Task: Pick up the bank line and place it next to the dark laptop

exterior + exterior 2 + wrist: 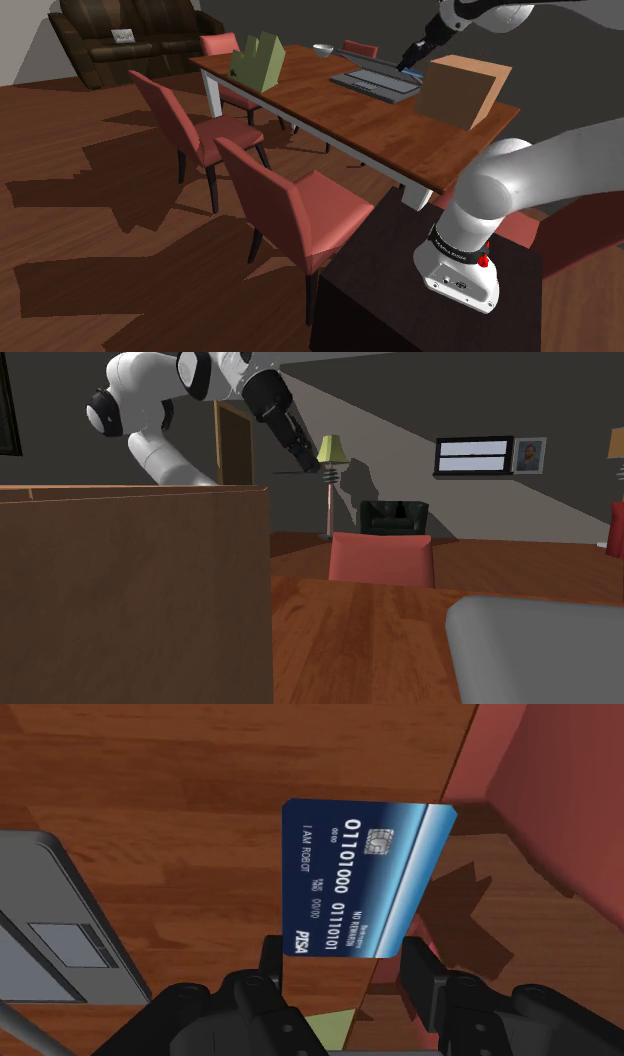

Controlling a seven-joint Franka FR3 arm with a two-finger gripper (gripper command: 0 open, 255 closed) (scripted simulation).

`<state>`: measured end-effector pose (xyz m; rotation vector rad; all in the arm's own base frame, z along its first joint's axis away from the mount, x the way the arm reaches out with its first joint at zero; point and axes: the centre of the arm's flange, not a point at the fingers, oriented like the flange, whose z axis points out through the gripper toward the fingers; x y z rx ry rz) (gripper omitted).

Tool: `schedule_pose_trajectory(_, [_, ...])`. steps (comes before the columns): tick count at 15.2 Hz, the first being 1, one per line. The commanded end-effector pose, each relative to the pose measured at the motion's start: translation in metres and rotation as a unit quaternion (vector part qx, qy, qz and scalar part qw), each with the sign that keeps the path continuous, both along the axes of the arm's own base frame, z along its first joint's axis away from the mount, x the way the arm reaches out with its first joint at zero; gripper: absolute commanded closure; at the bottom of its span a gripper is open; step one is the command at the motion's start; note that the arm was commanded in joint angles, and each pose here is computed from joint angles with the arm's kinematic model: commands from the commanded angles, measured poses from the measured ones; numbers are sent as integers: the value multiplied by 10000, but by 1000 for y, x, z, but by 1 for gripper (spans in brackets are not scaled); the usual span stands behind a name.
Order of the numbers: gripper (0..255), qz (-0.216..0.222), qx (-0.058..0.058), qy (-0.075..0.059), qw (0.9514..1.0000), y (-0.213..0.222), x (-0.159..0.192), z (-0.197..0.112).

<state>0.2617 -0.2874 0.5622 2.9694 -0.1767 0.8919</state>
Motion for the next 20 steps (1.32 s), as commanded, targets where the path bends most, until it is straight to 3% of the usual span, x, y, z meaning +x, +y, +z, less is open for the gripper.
schedule_pose_trajectory(1, [255, -6, -9, 1, 10000, -16, 22, -1])
schedule_pose_trajectory(20, [255, -6, -9, 1, 10000, -155, 231, 0])
